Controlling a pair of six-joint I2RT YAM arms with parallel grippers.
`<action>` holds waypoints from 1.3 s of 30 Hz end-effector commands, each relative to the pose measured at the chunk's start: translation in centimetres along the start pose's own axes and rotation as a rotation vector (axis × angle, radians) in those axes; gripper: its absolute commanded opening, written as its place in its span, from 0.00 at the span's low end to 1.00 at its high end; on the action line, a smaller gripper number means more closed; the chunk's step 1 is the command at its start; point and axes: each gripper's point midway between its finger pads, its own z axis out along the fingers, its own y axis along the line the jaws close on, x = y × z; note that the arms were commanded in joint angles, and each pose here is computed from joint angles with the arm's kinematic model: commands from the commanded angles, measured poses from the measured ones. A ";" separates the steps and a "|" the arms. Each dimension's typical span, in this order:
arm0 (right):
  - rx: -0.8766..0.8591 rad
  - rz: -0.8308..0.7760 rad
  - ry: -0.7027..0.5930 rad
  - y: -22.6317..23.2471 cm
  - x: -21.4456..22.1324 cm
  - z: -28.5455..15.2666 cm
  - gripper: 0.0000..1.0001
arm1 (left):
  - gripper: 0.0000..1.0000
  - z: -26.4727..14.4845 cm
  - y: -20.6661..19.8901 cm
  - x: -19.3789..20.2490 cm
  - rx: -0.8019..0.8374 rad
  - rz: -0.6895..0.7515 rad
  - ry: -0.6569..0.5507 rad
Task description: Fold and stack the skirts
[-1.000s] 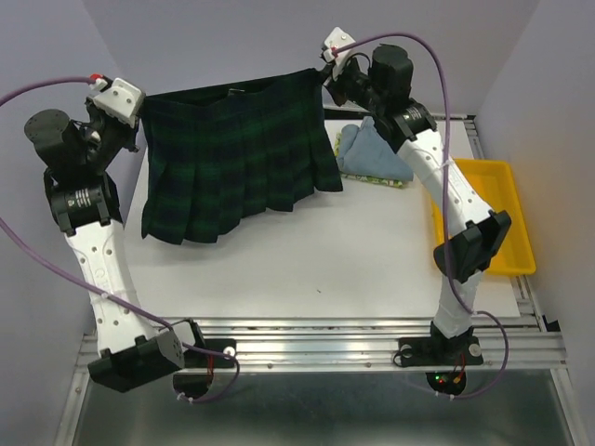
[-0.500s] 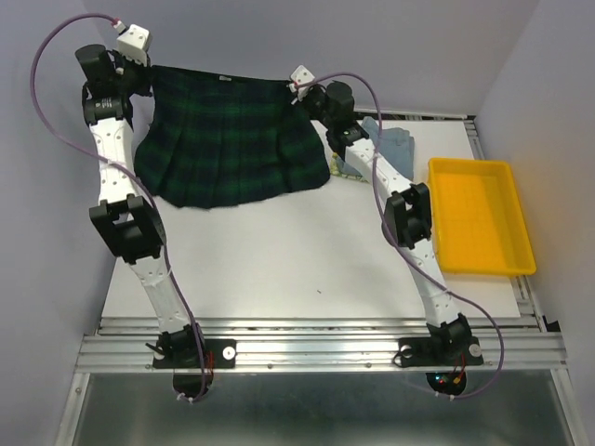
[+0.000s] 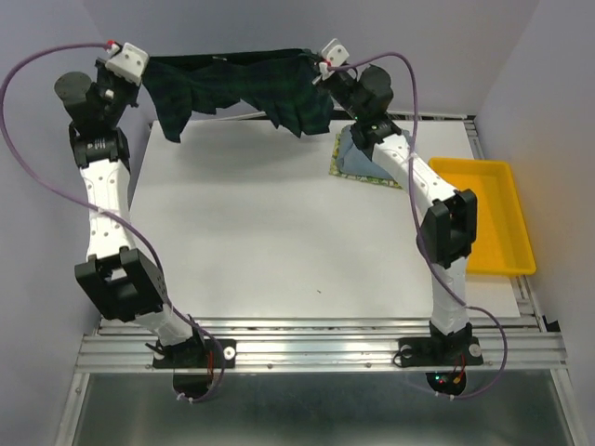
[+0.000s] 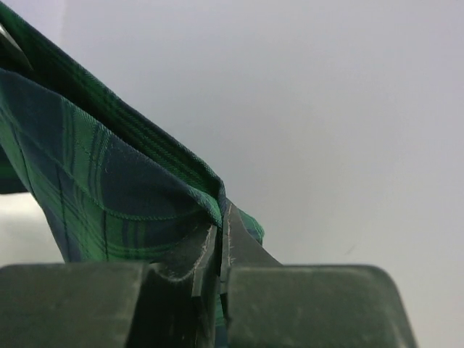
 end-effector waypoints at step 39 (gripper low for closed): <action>-1.378 -0.172 0.486 23.4 6.7 -41.5 0.68 | 0.44 -34.7 -26.5 14.2 0.972 0.352 0.515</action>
